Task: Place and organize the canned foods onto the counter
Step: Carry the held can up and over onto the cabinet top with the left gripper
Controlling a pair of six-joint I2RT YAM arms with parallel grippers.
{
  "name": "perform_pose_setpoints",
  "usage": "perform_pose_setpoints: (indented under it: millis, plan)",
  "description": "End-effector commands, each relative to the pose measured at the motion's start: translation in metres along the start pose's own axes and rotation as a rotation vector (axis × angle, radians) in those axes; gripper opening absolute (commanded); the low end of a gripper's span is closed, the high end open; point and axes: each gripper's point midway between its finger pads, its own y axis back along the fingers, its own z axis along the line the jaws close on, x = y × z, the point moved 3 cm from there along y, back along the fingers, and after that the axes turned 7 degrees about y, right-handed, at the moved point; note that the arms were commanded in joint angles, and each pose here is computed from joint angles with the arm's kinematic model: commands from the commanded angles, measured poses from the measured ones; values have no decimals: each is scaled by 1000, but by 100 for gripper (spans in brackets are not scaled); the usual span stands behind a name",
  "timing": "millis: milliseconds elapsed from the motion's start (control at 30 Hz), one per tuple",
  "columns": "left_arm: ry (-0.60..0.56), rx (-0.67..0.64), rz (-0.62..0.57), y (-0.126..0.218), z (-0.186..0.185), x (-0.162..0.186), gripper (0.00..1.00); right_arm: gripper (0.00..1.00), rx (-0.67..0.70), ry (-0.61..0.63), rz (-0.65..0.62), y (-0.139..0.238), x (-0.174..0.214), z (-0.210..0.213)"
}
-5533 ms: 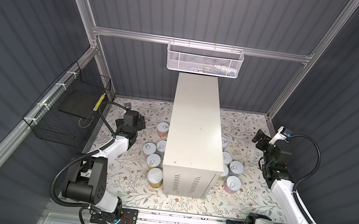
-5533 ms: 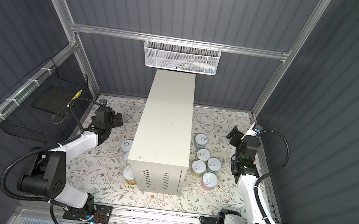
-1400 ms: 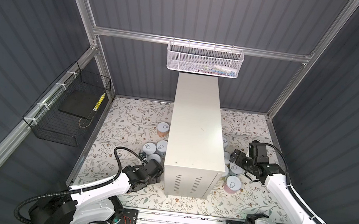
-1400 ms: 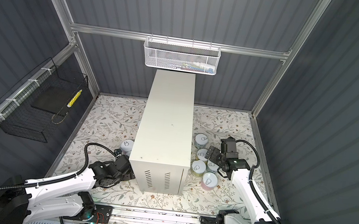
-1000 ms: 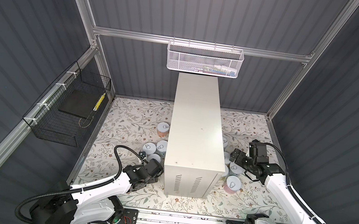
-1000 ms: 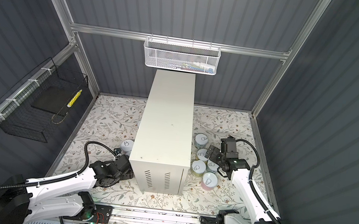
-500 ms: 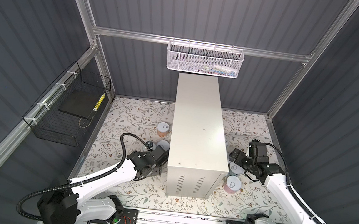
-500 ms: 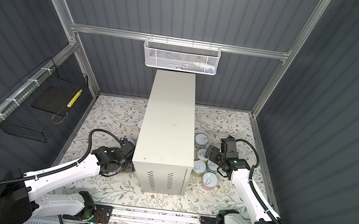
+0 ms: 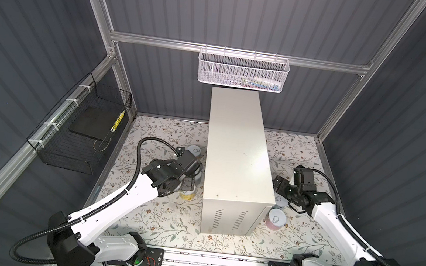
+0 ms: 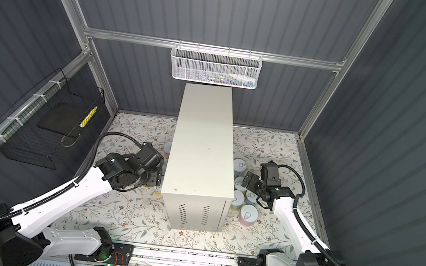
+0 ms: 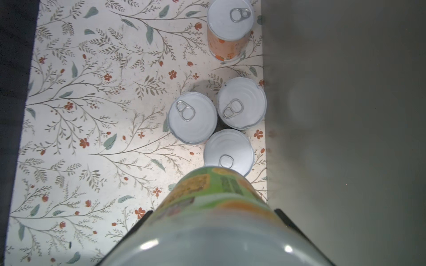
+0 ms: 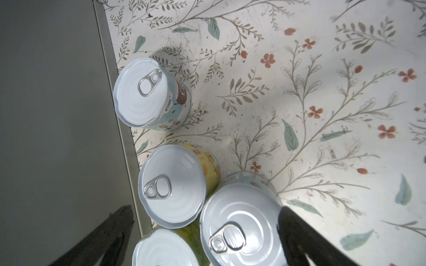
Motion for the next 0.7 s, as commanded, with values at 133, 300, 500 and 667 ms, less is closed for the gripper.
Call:
perform_pose_setpoints:
  millis: [133,300,500,667]
  plan:
    - [2,-70,-148,53,42,-59,0,99,-58,26,-33,19,-11,20]
    - [4,-52,-207,64,38,-96,0,99,-32,55,-14,29,-7,28]
    - [17,-42,-298,78,42,-155,0,97,-54,61,-37,48,-3,42]
    - [-38,-1,-317,88,25,-200,0,96,-55,77,-25,55,6,55]
